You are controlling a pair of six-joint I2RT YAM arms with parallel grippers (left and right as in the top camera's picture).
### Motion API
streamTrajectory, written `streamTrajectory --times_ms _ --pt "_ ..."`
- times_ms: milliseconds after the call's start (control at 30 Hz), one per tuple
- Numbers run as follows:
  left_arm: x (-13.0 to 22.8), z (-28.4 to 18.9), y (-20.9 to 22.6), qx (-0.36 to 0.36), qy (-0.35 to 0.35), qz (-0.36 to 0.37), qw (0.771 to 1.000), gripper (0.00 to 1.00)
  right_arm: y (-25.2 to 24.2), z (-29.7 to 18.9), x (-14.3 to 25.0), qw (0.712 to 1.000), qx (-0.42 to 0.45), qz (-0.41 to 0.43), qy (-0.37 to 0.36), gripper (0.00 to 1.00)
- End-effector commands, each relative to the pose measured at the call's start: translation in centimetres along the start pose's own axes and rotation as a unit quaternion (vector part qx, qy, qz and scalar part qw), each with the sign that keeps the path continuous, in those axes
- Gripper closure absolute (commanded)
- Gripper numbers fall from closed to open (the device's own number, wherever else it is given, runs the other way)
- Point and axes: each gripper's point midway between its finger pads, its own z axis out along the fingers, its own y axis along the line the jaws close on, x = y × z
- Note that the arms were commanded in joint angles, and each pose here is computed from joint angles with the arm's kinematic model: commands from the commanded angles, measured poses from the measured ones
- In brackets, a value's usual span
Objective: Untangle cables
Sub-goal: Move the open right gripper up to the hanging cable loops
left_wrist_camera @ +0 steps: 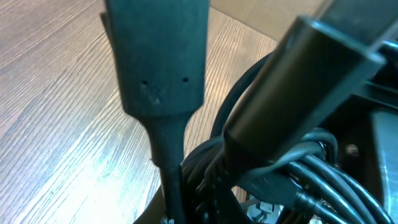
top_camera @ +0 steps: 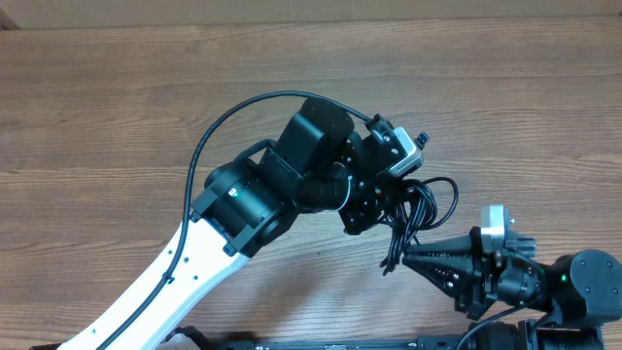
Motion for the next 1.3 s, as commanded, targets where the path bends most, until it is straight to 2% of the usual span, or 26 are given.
streamTrajectory --times_ms 0,367,767,1067,1233,1267 --pt "-0.5 0.0 -0.6 0.011 -0.008 -0.007 1.0 0.96 0.9 -0.1 -0.5 1.0 -0.014 -0.012 0.002 0.96" --pt "-0.7 0.0 1.2 -0.04 -0.014 -0.051 0.998 0.96 4.5 -0.6 0.8 0.988 -0.12 -0.092 0.029 0.96" --pt "-1.2 -0.6 4.5 -0.134 -0.03 -0.068 0.988 0.96 4.4 -0.6 0.8 0.988 -0.12 -0.09 0.029 0.96" --pt "-1.5 -1.7 7.5 -0.222 -0.055 -0.112 0.967 0.96 4.8 -0.5 0.9 0.987 -0.129 -0.091 0.031 0.96" --pt "-1.6 -1.8 7.7 -0.227 -0.057 -0.11 0.966 0.96 5.4 -0.4 1.1 0.983 -0.147 -0.103 0.034 0.96" --pt "-1.6 -1.8 7.7 -0.228 -0.056 -0.106 0.966 0.96 5.4 -0.4 1.1 0.983 -0.147 -0.104 0.034 0.91"
